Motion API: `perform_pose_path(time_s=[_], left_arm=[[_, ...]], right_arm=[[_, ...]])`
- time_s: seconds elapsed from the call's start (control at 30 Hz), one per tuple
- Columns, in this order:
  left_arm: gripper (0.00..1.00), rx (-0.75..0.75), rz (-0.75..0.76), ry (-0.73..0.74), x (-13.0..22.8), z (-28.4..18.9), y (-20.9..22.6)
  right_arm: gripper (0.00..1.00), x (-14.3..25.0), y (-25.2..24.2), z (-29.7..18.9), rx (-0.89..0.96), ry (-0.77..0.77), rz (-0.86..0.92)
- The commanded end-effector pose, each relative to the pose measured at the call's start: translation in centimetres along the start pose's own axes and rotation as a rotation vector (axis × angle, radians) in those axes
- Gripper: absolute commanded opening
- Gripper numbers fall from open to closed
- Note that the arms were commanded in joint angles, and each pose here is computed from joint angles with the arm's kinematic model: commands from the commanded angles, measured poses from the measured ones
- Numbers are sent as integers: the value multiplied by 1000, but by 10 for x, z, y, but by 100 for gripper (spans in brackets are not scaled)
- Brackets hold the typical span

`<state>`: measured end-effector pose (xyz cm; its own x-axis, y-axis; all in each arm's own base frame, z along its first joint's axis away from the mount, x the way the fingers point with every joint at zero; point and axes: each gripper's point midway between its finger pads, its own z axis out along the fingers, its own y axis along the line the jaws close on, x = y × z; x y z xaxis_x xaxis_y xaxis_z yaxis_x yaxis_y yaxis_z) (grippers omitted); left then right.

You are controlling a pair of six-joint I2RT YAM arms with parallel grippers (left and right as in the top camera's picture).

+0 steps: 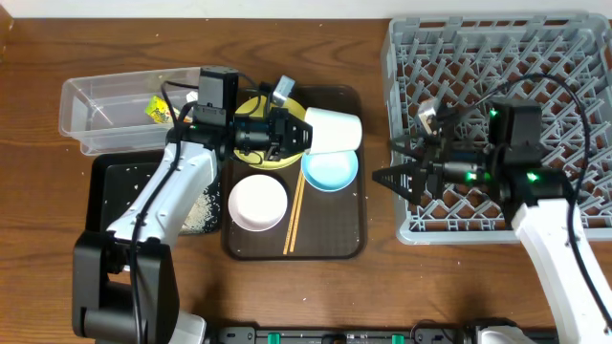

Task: Sort waste into correct bins and load items into the dishwasher rack
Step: 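Lift the cream cup with the left gripper and hand it to the right gripper, then carry the cup with the right gripper and place it in the dish rack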

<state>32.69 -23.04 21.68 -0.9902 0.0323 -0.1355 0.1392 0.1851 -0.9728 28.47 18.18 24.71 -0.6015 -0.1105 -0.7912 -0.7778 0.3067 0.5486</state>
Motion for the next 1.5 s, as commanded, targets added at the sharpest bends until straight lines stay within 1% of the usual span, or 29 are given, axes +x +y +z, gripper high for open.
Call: perform_pose_path(time_s=[0.0, 0.13, 0.33, 0.53, 0.8, 0.9, 1.03, 1.07, 1.1, 1.17, 1.23, 1.3, 1.37, 1.47], left_arm=[[6, 98, -19, 80, 14, 2, -17], [6, 105, -16, 105, 20, 8, -20], [6, 93, -10, 128, 26, 19, -21], [6, 89, -9, 128, 26, 20, -20], [6, 89, -9, 127, 26, 20, -20], [6, 89, -9, 127, 26, 20, -20], [6, 89, -9, 127, 26, 20, -20], [7, 89, -3, 126, 26, 20, -20], [10, 87, 7, 124, 26, 20, -20], [23, 71, 60, 107, 23, 20, -16], [31, 31, 97, 78, 18, 21, -9], [35, -57, 112, 26, 10, 19, 8], [37, -170, 103, -25, 3, 12, 30], [36, -341, 92, -77, -2, -9, 64]], right_arm=[[98, -5, 21, 11, -190, -19, -69], [98, -7, 14, 23, -254, -23, -73], [98, -13, 14, 37, -289, -19, -74], [91, -22, 23, 42, -318, -28, -102], [64, -23, 23, 42, -317, -30, -104], [59, -23, 23, 42, -317, -29, -102], [54, -23, 21, 42, -309, -29, -101], [51, -23, 21, 42, -306, -30, -102], [49, -23, 19, 43, -296, -30, -99], [43, -23, 15, 44, -272, -29, -87], [39, -22, 8, 45, -232, -27, -61], [36, -23, 1, 45, -192, -32, -53], [32, -25, -10, 43, -143, -41, -36], [27, -28, -27, 36, -61, -57, -8]])
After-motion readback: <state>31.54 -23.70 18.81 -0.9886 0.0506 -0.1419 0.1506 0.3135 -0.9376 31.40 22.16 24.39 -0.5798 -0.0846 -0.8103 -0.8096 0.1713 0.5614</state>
